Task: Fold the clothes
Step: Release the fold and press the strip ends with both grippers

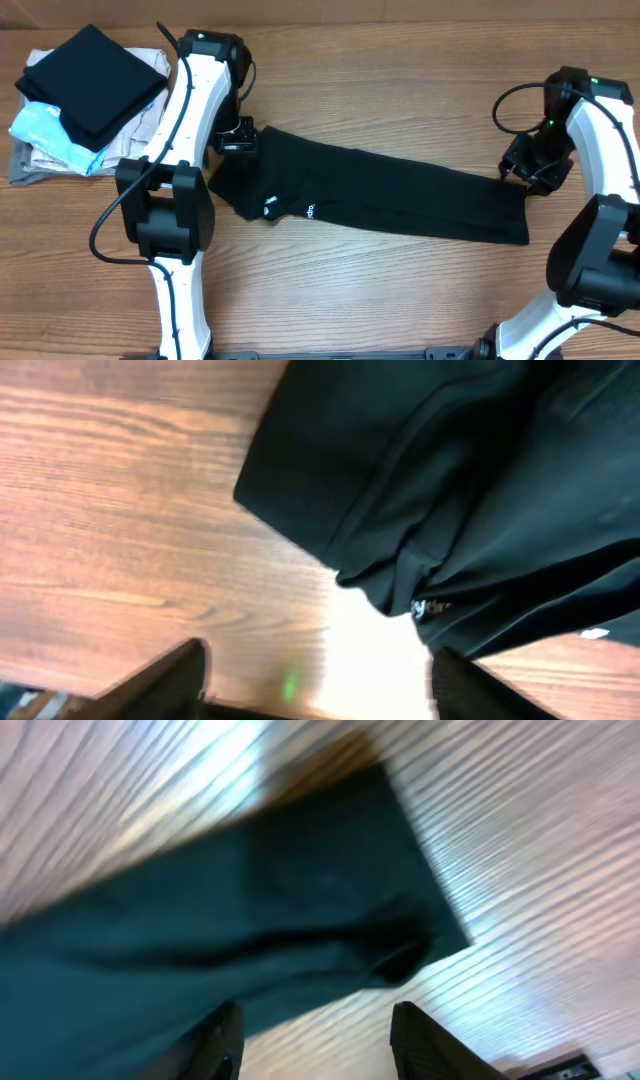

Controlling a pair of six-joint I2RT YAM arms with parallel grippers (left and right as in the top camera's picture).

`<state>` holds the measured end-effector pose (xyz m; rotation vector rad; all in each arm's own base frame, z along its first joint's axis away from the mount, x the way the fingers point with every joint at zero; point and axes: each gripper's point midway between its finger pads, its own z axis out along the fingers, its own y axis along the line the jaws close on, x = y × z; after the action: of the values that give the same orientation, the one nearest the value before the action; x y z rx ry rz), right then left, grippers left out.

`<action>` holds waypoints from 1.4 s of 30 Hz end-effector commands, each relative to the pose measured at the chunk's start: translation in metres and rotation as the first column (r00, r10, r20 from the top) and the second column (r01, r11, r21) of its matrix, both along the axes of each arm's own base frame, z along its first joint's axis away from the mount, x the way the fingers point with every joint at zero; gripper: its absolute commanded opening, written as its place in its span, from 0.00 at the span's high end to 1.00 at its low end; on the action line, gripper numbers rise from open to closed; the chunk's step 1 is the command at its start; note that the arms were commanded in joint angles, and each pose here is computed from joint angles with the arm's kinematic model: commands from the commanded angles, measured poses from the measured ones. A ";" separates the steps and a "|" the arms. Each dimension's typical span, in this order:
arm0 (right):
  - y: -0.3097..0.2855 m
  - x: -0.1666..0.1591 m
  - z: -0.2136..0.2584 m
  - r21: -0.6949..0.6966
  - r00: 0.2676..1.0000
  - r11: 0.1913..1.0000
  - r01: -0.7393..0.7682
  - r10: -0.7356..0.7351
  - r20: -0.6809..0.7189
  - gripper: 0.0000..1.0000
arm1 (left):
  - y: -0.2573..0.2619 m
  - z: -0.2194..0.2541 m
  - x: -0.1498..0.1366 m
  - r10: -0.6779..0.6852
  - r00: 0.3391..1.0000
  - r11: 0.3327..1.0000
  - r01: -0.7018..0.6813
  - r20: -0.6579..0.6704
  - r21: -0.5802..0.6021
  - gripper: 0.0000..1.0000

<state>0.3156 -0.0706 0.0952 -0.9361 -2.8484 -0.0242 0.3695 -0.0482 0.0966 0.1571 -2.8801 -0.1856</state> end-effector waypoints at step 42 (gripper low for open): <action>0.020 -0.049 -0.085 0.034 0.994 0.998 0.061 -0.058 -0.093 0.79 | -0.070 -0.028 -0.049 -0.202 0.972 0.978 0.208 -0.121 0.033 0.60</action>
<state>0.2658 -0.0499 0.0080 -0.9816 -2.7153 -0.0513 0.3280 -0.1231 0.0769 -0.1725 -2.7968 -0.2586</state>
